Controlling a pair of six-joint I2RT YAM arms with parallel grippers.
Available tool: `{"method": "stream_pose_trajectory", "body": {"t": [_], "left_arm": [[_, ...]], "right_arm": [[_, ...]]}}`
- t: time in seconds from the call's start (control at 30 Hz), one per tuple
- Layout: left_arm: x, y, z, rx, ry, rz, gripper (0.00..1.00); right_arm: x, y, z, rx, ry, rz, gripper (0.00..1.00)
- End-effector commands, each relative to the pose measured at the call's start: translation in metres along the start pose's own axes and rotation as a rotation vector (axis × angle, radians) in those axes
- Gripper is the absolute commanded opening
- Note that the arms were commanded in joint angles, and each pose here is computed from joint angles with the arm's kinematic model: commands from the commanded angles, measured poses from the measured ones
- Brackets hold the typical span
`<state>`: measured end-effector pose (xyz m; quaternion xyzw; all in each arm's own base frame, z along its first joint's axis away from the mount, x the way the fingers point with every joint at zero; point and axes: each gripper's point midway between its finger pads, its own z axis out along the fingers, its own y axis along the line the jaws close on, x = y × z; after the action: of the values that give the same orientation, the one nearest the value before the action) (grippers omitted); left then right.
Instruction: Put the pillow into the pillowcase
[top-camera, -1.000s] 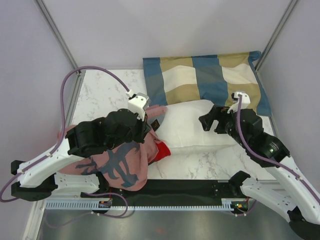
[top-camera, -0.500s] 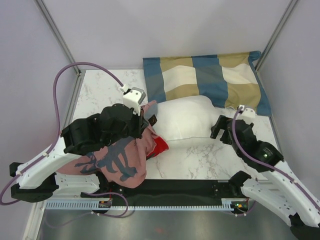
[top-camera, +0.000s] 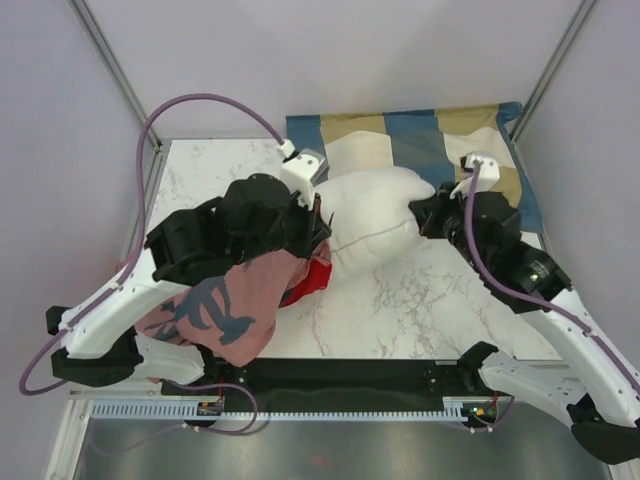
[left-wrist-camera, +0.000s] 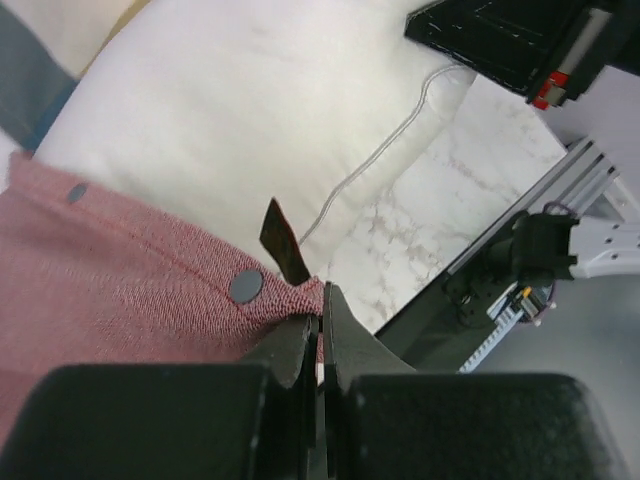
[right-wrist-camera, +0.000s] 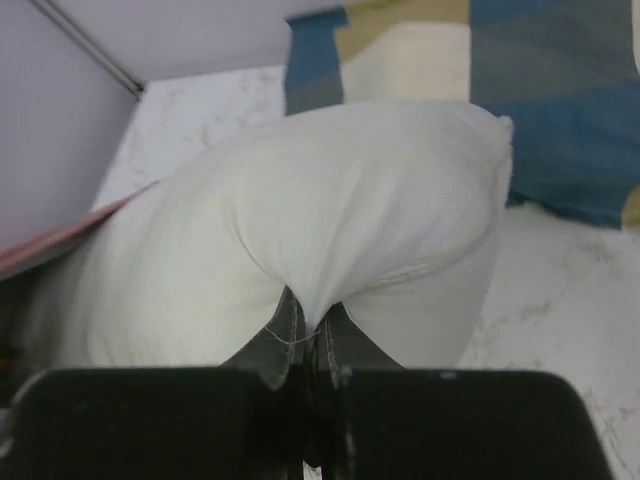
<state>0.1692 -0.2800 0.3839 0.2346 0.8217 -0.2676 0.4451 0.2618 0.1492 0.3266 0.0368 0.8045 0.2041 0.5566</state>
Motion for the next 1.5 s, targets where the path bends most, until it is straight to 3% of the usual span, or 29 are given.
{"method": "stream_pose_trajectory", "body": {"t": [0.0,0.13,0.33,0.37,0.4,0.5,0.53,0.57,0.63,0.67,0.73,0.8,0.9,0.97,1.07,1.17,1.23,1.47], "left_arm": [[-0.092,-0.052,-0.019,0.209,-0.244,0.036,0.02],[-0.165,-0.096,-0.055,0.405,-0.451,0.061,0.02],[-0.251,-0.12,-0.181,0.663,-0.853,-0.016,0.02],[-0.249,-0.12,-0.175,0.665,-0.856,-0.028,0.02],[-0.264,-0.108,-0.222,0.694,-0.996,-0.07,0.02],[-0.263,-0.084,-0.222,0.598,-1.028,-0.149,0.02],[-0.258,-0.07,-0.241,0.574,-1.053,-0.163,0.02],[-0.244,-0.066,-0.213,0.518,-0.991,-0.163,0.02],[-0.225,-0.038,-0.213,0.418,-0.985,-0.195,0.02],[-0.198,-0.033,-0.171,0.353,-0.897,-0.175,0.02],[-0.169,-0.008,-0.142,0.219,-0.846,-0.194,0.02],[-0.123,0.021,-0.11,0.09,-0.77,-0.194,0.02],[-0.065,0.048,-0.08,-0.005,-0.685,-0.186,0.02],[-0.017,0.085,-0.057,-0.177,-0.6,-0.238,0.02],[0.027,0.13,-0.069,-0.329,-0.612,-0.355,0.02],[0.059,0.156,-0.088,-0.356,-0.648,-0.452,0.02],[0.071,0.164,-0.105,-0.31,-0.692,-0.52,0.02],[0.119,0.169,-0.097,-0.236,-0.655,-0.578,0.02]], "right_arm": [[-0.146,0.064,-0.066,-0.263,-0.403,0.034,0.0],[-0.235,0.099,-0.144,-0.454,-0.666,0.069,0.0],[-0.284,0.142,-0.202,-0.682,-0.761,0.055,0.0],[-0.283,0.152,-0.192,-0.706,-0.729,0.041,0.0],[-0.282,0.16,-0.193,-0.738,-0.71,0.028,0.0],[-0.267,0.178,-0.176,-0.805,-0.594,0.043,0.0],[-0.242,0.188,-0.154,-0.847,-0.496,0.023,0.0],[-0.227,0.191,-0.144,-0.866,-0.439,0.044,0.0],[-0.17,0.192,-0.097,-0.864,-0.308,0.061,0.0],[-0.155,0.188,-0.096,-0.862,-0.301,0.064,0.0],[-0.095,0.195,-0.07,-0.828,-0.2,0.05,0.0],[-0.051,0.216,-0.075,-0.868,-0.13,-0.008,0.0],[-0.001,0.226,-0.061,-0.791,-0.086,-0.114,0.0],[0.036,0.25,-0.081,-0.831,-0.039,-0.201,0.0],[0.066,0.269,-0.107,-0.839,-0.054,-0.295,0.0],[0.092,0.283,-0.135,-0.897,-0.064,-0.349,0.0],[0.111,0.29,-0.154,-0.933,-0.05,-0.386,0.0],[0.184,0.329,-0.198,-1.024,0.01,-0.617,0.0]]}}
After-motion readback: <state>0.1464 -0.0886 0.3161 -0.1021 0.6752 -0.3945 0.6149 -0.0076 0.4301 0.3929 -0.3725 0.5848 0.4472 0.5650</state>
